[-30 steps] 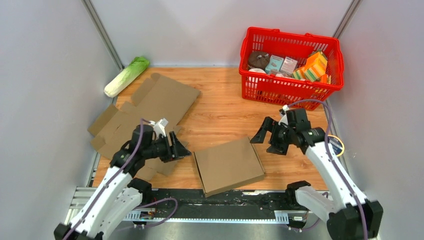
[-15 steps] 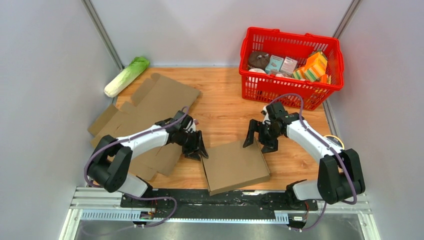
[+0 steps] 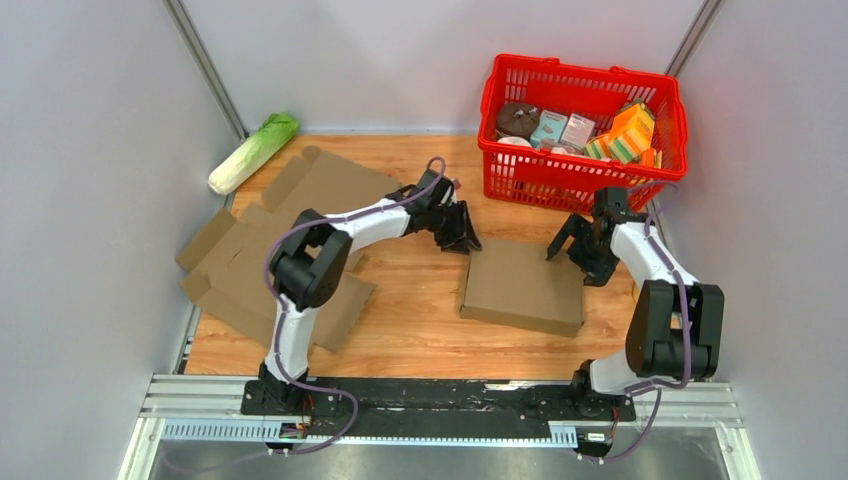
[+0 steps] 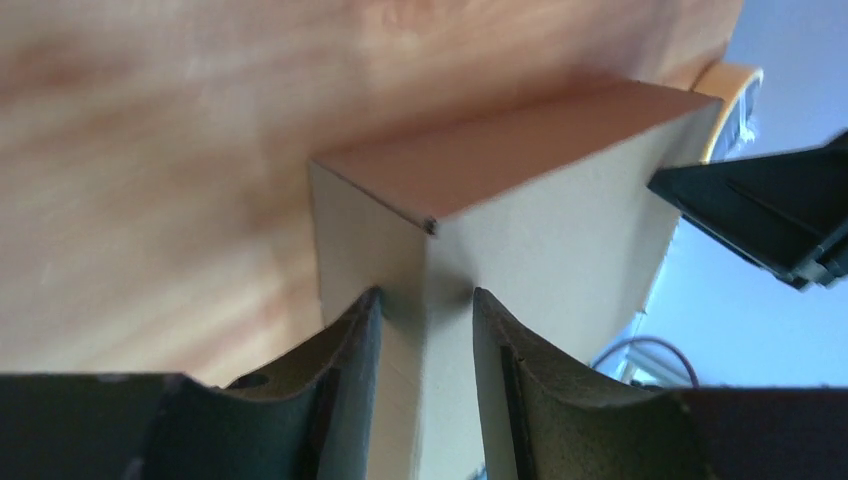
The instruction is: Fold the paper box
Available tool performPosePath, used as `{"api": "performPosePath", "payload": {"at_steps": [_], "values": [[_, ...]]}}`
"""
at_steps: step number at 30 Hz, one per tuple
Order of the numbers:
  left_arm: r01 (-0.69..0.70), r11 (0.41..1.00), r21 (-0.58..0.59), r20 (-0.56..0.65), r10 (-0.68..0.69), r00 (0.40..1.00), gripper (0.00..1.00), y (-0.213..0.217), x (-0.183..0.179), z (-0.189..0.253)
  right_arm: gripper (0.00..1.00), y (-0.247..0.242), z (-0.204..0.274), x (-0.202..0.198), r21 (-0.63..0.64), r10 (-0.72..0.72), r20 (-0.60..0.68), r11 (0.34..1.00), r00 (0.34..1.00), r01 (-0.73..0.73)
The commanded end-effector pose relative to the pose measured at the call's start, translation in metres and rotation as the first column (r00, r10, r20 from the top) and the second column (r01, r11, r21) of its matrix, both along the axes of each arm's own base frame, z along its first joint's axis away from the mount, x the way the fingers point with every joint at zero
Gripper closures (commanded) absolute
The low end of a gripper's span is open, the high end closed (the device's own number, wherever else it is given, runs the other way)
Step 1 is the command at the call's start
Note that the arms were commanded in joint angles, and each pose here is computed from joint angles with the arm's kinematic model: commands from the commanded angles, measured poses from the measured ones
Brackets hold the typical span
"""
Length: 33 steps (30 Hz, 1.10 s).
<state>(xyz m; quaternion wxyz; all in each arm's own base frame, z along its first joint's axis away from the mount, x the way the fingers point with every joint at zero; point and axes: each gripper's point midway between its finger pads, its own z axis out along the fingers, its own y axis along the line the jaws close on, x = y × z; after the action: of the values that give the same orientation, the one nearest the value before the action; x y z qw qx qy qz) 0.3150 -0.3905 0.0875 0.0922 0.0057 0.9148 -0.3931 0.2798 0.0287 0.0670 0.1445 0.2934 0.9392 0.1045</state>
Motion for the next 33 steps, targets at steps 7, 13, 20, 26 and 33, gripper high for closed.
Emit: {"api": "performPosePath", "payload": {"at_steps": [7,13,20,26,33], "values": [[0.138,0.932,-0.336,0.108,-0.108,0.988,0.55,-0.132,-0.013,0.051,0.0,-0.069,0.013,0.068,-0.168,-0.115,0.153,0.976,0.982,0.14],[0.156,0.941,-0.3,0.103,-0.131,0.986,0.5,-0.133,-0.025,0.044,0.0,-0.086,0.015,0.063,-0.147,-0.093,0.144,0.982,0.985,0.114],[0.11,0.99,-0.088,0.244,-0.086,0.966,0.24,-0.03,0.013,0.064,0.0,-0.128,0.098,0.063,-0.344,-0.163,0.349,0.894,0.923,0.288],[0.004,0.989,0.151,0.418,-0.068,0.906,0.21,0.109,0.002,0.127,0.0,-0.117,0.175,0.065,-0.464,-0.088,0.437,0.83,0.895,0.308],[-0.264,0.933,0.245,0.666,0.036,0.745,0.26,0.257,-0.113,0.172,0.0,0.209,0.165,0.007,-0.002,0.322,0.62,0.912,0.715,-0.409]]}}
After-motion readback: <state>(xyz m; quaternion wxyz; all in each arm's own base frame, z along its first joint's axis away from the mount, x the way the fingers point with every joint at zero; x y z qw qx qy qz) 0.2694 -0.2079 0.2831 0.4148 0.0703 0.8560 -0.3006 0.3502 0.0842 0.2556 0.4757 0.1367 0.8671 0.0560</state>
